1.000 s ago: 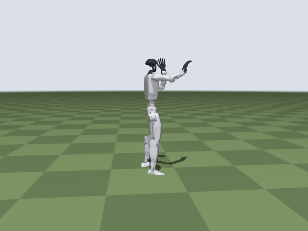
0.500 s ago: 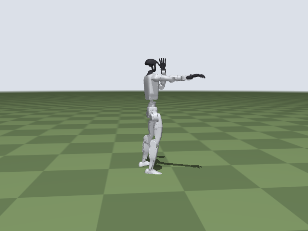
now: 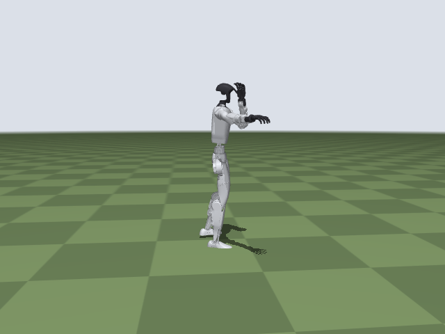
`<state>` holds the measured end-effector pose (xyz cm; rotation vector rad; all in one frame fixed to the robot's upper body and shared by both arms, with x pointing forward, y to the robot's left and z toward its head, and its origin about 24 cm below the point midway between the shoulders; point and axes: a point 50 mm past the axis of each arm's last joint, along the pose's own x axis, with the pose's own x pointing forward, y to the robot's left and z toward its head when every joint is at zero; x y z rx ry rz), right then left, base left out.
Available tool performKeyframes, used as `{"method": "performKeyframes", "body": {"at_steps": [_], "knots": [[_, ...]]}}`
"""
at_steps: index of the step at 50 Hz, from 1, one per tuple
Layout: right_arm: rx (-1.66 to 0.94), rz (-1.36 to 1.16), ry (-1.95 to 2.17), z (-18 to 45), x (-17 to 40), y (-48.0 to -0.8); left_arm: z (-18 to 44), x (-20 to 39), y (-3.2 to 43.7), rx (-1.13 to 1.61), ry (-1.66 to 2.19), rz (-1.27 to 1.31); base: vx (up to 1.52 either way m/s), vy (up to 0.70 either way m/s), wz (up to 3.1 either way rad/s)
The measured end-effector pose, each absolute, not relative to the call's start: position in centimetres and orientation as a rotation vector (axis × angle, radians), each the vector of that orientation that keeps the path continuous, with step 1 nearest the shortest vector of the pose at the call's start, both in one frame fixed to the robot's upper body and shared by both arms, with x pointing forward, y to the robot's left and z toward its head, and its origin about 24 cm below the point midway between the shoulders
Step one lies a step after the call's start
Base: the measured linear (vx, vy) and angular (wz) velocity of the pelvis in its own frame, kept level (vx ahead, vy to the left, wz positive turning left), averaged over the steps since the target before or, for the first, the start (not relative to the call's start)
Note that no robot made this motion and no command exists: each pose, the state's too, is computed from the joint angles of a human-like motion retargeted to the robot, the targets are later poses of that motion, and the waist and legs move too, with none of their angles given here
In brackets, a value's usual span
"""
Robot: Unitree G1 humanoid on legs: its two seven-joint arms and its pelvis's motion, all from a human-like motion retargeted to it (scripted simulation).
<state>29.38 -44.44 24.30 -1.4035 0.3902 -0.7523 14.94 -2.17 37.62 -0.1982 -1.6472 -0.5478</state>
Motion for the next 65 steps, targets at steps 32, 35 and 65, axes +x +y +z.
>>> {"method": "performKeyframes", "body": {"at_steps": [32, 35, 65], "knots": [[-0.748, -0.541, 0.265, 15.0, 37.4, -33.0, 37.1, 15.0, -1.9, -0.255, -1.61, -0.565, 0.03, 0.03, 0.06], [-0.704, -0.567, 0.134, 17.7, 38.4, -31.8, 37.1, 15.0, -1.8, -0.287, -1.596, -0.56, 0.04, 0.07, 0.63], [1.069, -0.647, -0.666, 27.1, 34.9, -36.5, 37.7, 14.6, -1.8, -0.428, -1.544, -0.696, 0.06, 0.04, 0.29]]}}
